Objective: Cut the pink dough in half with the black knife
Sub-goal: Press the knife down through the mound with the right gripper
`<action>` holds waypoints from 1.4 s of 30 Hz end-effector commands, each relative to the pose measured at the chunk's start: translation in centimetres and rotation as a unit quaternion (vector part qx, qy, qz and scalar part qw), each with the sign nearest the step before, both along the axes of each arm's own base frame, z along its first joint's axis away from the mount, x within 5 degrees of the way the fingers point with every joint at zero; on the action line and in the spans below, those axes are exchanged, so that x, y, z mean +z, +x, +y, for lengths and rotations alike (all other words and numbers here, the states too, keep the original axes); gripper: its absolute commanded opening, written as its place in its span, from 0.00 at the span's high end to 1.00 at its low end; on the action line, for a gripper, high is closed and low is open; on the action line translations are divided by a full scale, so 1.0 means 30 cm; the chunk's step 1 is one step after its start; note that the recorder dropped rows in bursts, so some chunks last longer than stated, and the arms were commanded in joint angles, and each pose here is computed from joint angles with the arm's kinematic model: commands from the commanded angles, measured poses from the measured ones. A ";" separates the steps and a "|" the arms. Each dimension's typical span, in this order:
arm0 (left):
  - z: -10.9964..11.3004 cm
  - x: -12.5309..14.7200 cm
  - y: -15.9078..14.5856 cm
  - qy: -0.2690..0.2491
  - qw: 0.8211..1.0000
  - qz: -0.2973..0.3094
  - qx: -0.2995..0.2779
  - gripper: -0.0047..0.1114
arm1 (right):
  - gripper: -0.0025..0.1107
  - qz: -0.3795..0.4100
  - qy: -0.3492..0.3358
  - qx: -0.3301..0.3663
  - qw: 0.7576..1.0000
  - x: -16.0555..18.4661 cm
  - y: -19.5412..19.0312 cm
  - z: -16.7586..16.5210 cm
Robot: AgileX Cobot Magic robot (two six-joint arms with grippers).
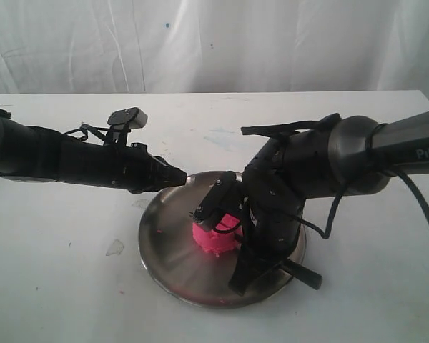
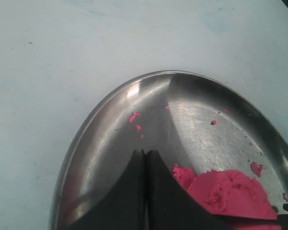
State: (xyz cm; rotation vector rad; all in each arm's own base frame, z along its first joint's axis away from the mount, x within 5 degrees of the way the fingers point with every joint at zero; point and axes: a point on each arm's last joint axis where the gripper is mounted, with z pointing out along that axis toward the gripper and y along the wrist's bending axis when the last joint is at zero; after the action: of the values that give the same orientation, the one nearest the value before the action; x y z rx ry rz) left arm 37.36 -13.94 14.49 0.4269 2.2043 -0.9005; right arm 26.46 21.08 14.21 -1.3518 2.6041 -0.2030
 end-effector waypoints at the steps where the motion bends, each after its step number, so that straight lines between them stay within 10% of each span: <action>1: -0.001 0.019 -0.001 -0.007 1.000 -0.004 -0.001 0.96 | 0.98 0.015 -0.008 0.013 1.000 -0.001 -0.012 0.003; 28: -0.005 0.026 -0.016 -0.007 1.000 0.011 -0.018 0.96 | 0.98 -0.057 -0.028 -0.014 0.998 0.043 0.046 0.001; 42: 0.022 0.256 -0.101 0.031 0.999 -0.013 -0.033 0.96 | 0.98 0.002 -0.004 0.014 1.000 0.032 -0.004 0.038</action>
State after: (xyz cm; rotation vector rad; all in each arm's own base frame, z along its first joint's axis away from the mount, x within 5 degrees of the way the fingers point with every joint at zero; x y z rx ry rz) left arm 35.15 -13.42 20.38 0.5370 2.2296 -0.8478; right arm 26.67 21.89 14.99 -1.3613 2.5931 -0.2168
